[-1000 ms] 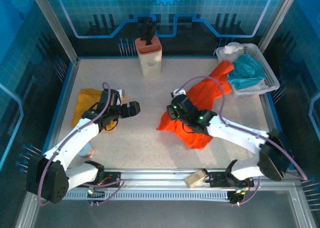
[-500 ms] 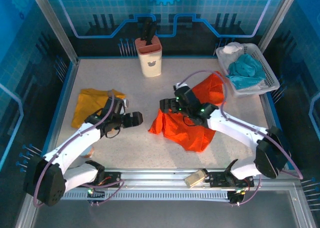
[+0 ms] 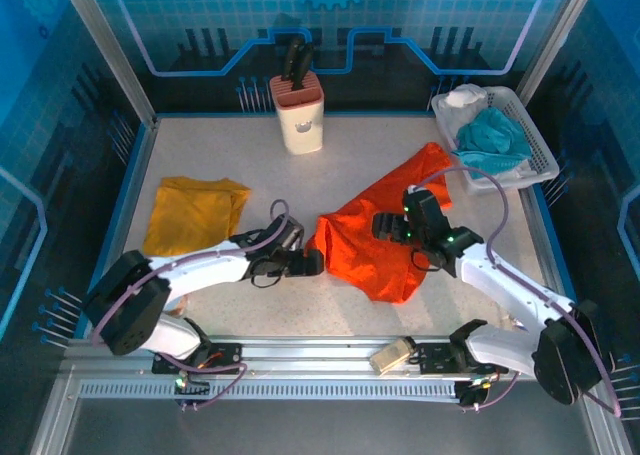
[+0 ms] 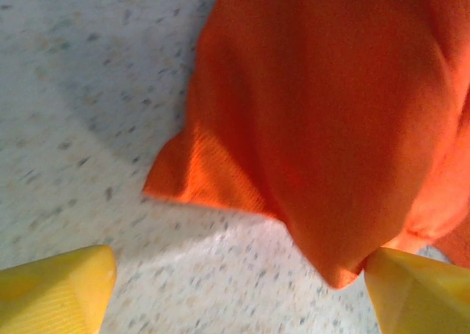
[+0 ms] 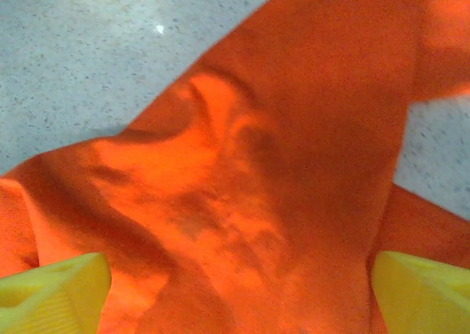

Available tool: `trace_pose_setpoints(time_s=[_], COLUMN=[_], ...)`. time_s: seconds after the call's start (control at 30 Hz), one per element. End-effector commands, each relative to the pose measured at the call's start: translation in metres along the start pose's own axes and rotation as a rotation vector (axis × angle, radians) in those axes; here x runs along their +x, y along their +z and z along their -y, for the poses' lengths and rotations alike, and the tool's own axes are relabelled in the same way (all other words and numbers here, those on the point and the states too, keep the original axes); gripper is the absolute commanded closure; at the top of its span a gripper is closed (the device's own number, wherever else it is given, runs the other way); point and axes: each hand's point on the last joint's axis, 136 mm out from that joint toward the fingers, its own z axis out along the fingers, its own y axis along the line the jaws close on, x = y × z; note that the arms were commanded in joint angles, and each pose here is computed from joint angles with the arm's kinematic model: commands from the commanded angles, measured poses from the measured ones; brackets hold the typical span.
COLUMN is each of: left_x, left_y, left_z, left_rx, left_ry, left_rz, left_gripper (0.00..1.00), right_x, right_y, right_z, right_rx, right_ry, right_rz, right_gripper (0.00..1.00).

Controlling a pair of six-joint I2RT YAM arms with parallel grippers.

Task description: Fold and stack the t-shirts

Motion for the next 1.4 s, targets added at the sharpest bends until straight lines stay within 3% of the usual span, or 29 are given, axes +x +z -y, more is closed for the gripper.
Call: trace_pose_setpoints(time_s=[0.0,0.23,0.33,0.43,0.73,0.77,0.83,0.87,1.0,1.2,1.37], left_x=[-0.031,-0.069,-0.085,-0.102,-0.174,-0.181,-0.191,-0.193,-0.18,-0.113,-0.067], left_y=[0.009,0.016,0.006,-0.007,-0.051,-0.052,-0.055,-0.056,-0.055,-0.031,-0.014], left_z=[0.013,0.023,0.011,-0.01,-0.066,-0.071,-0.083,-0.083,-0.046,0.049,0.106], left_rx=[-0.014,-0.106,-0.182,-0.202,-0.384,-0.402,-0.461,-0.473,-0.337,-0.192,-0.077], left_ry=[0.008,0.116,0.155,0.144,0.247,0.245,0.215,0.202,0.148,0.348,0.472], left_rz=[0.092,0.129,0.143,0.135,0.163,0.153,0.13,0.127,0.13,0.054,0.068], left_gripper=[0.2,0.64,0.86,1.0,0.99,0.88,0.35,0.31,0.26,0.24,0.24], right_x=[0.01,0.018,0.021,0.022,0.022,0.022,0.022,0.022,0.023,0.019,0.016], right_y=[-0.007,-0.011,-0.012,-0.012,-0.004,-0.003,-0.003,-0.004,-0.004,0.003,0.011], right_z=[0.014,0.03,0.034,0.038,0.041,0.041,0.041,0.041,0.045,0.045,0.046], right_rx=[0.001,0.007,0.011,0.012,0.02,0.019,0.021,0.024,0.039,0.041,0.055], right_ry=[0.07,0.12,0.133,0.14,0.159,0.16,0.16,0.16,0.156,0.151,0.159], right_rz=[-0.017,-0.016,-0.019,-0.013,-0.022,-0.026,-0.033,-0.034,-0.033,-0.036,-0.069], right_gripper=[0.09,0.11,0.11,0.12,0.12,0.12,0.12,0.12,0.09,0.02,0.0])
